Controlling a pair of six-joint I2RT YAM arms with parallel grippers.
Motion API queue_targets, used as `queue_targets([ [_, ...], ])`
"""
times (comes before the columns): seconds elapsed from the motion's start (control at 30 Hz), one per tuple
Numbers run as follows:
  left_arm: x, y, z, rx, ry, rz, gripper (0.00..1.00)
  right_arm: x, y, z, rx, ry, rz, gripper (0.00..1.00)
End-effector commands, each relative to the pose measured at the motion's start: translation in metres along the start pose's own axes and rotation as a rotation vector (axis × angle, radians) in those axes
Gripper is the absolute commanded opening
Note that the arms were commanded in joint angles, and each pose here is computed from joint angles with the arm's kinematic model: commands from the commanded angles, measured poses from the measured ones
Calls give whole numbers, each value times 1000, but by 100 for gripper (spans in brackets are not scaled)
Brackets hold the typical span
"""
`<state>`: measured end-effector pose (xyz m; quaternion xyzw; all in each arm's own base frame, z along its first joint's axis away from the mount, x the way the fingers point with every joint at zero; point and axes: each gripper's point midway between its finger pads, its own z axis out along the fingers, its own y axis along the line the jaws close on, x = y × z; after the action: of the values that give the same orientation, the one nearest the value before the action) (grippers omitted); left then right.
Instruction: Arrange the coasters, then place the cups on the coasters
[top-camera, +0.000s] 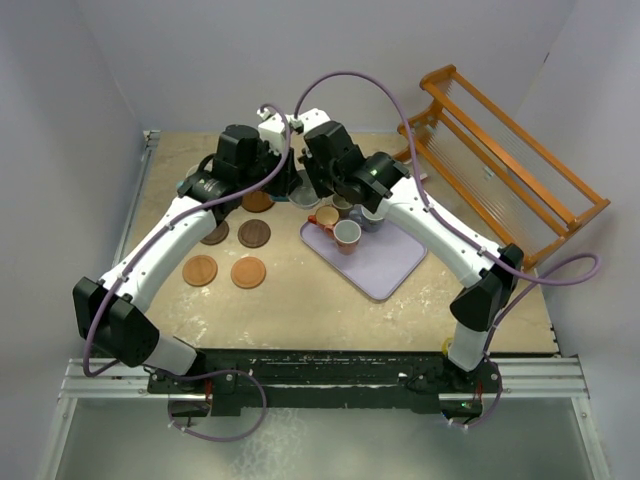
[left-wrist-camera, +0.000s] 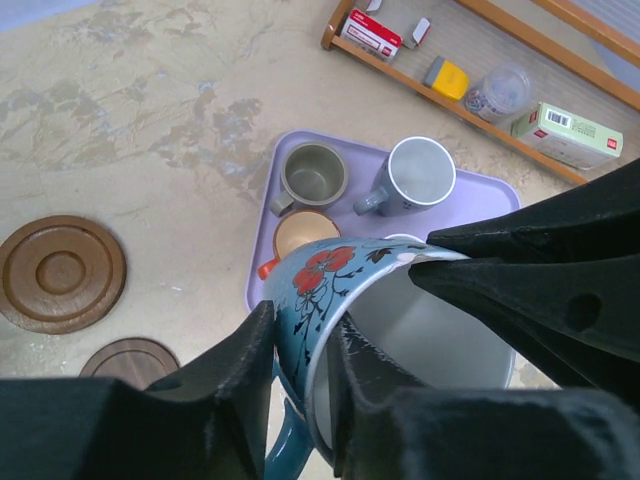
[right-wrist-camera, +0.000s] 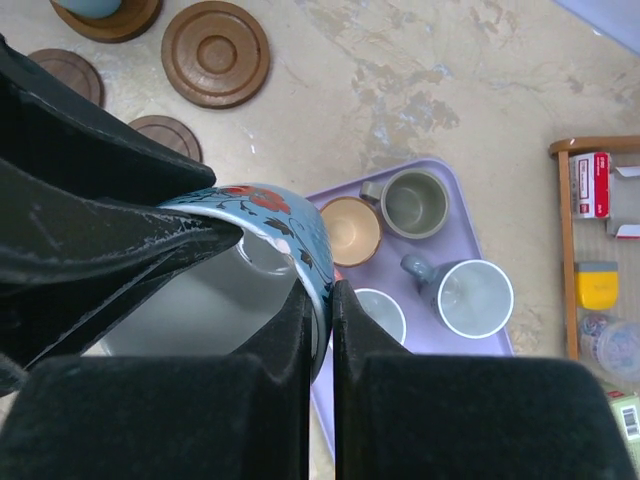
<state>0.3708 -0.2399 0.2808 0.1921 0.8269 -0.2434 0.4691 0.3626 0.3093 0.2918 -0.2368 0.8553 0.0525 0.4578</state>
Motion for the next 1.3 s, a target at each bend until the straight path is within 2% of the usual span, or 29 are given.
queue_targets([
  [0.0, -17, -3, 0, 8, -50, 41, 16, -59, 16, -31, -93, -183, 87, 0],
  [0.13, -20, -7, -2, 26, -66, 44, 3, -57, 32, -32, -176, -171, 90, 0],
  [0.4, -28, -10, -14, 29, -112, 55, 3, -45, 48, -34, -270, -117, 71, 0],
  [0.7, -27, -5, -23, -2, -130, 73, 3, -45, 45, -37, -264, -130, 44, 25],
  [1.27, -30, 11, -35, -44, -161, 74, 3, -43, 16, -45, -167, -163, 21, 58],
])
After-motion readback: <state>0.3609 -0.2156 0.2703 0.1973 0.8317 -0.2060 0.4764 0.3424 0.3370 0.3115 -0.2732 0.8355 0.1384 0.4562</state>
